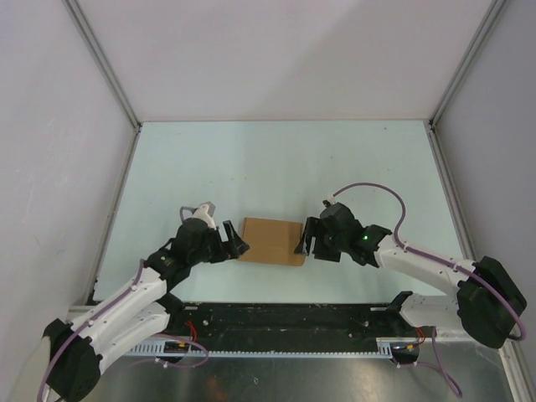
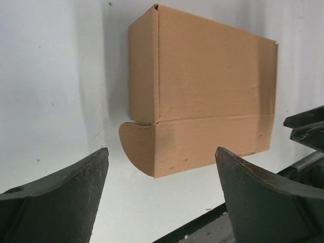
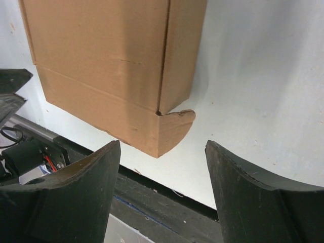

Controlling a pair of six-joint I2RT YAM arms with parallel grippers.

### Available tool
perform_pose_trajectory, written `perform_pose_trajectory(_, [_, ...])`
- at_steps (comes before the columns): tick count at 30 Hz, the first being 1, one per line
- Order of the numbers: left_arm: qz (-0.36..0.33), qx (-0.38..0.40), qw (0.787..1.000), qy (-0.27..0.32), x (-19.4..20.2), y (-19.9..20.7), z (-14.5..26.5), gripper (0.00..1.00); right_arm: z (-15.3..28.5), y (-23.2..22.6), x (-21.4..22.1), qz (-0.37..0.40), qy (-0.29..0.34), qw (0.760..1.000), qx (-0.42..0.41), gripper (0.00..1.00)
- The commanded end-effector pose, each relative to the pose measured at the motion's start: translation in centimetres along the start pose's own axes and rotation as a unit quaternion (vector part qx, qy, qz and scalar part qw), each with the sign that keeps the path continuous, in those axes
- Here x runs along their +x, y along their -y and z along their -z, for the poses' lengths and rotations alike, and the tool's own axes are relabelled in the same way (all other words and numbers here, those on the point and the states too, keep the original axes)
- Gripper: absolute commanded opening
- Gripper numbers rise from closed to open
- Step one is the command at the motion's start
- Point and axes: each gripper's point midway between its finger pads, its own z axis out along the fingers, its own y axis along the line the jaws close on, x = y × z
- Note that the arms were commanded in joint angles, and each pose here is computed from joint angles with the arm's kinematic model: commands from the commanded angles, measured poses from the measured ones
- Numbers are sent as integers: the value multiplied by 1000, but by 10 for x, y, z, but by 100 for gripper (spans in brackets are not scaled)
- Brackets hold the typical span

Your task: Fold the paper box

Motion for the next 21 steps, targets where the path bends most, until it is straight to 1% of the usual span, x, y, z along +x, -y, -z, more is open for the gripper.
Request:
perform_pose_trajectory(1, [-29, 5, 1000, 4, -15, 13, -2, 90, -6, -13, -6, -5, 17, 1000, -19, 73])
perform_pose_trajectory(4, [-40, 11, 999, 8, -20, 17, -4, 88, -12, -15, -6, -5, 14, 1000, -22, 72])
perform_pose_trajectory(11, [-40, 39, 998, 8, -23, 31, -9, 83, -17, -20, -5, -4, 12, 999, -32, 70])
perform_pose_trajectory(14, [-43, 49, 998, 4, -22, 36, -11, 82, -19, -22, -4, -3, 8, 999, -35, 69])
perform_pose_trajectory(21, [-54, 45, 997, -13, -12, 36, -18, 81, -22, -22, -4, -4, 7, 999, -36, 69])
